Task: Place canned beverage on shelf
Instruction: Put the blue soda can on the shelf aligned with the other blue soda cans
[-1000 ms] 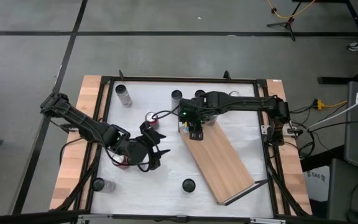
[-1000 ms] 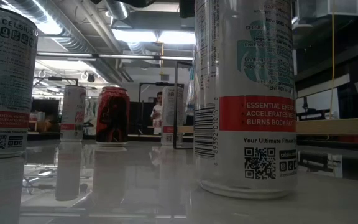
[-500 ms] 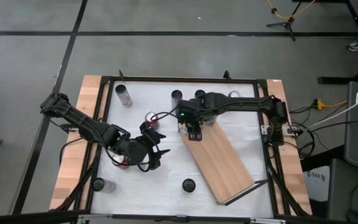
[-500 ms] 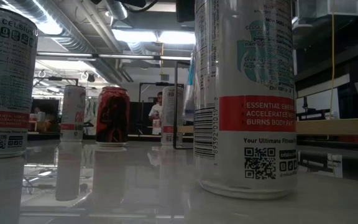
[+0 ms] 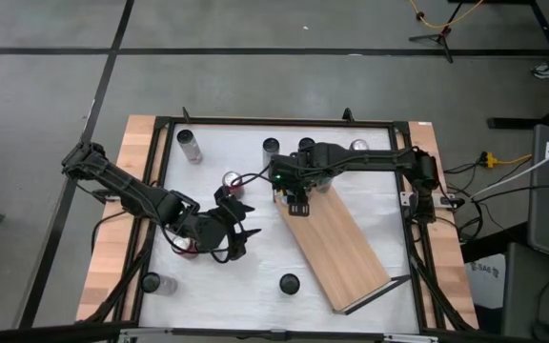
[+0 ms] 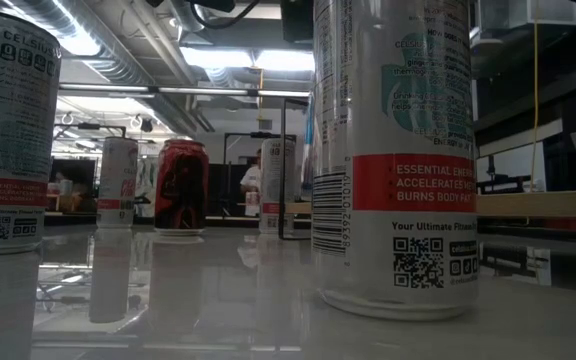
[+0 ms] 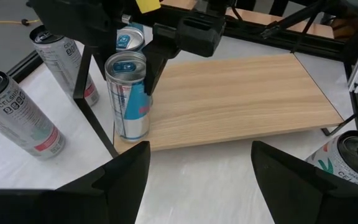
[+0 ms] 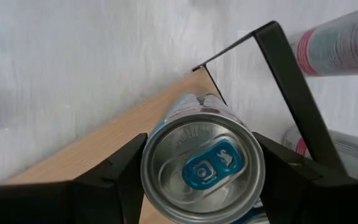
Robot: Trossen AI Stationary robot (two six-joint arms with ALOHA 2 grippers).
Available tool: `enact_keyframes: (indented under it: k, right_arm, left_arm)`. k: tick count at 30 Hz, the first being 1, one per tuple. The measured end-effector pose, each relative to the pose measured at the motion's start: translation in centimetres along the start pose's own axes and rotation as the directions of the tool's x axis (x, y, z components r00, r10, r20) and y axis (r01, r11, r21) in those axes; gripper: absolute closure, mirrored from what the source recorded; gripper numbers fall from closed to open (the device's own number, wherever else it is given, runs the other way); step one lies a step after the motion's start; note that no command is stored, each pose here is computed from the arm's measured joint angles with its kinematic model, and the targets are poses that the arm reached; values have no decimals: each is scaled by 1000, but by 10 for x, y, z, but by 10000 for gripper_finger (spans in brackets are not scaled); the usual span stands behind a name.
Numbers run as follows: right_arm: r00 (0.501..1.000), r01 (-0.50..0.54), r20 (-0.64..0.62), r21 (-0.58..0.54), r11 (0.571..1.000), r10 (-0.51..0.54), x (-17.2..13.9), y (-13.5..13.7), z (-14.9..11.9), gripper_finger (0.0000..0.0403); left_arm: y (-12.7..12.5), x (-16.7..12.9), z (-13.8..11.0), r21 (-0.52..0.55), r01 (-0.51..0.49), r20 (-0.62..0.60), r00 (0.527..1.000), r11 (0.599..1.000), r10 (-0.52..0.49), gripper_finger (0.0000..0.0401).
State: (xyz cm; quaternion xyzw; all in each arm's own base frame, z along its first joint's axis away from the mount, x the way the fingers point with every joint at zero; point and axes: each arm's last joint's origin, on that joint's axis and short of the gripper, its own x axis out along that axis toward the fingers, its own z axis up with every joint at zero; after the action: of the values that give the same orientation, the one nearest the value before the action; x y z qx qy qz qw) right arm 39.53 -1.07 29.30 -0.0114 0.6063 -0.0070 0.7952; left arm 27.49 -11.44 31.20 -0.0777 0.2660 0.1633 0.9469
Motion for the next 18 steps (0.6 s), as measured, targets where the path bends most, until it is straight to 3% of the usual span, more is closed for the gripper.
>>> enact_keyframes:
  k: [14,18]
  right_arm:
    - [1000,-2,3,3,1000,2,1,0,1,170]
    - [1000,-2,8,3,1000,2,2,0,1,151]
  left_arm:
    - [0,0,0,0,0,0,1000,1000,0,130]
    - [0,0,0,0,0,0,1000,1000,0,130]
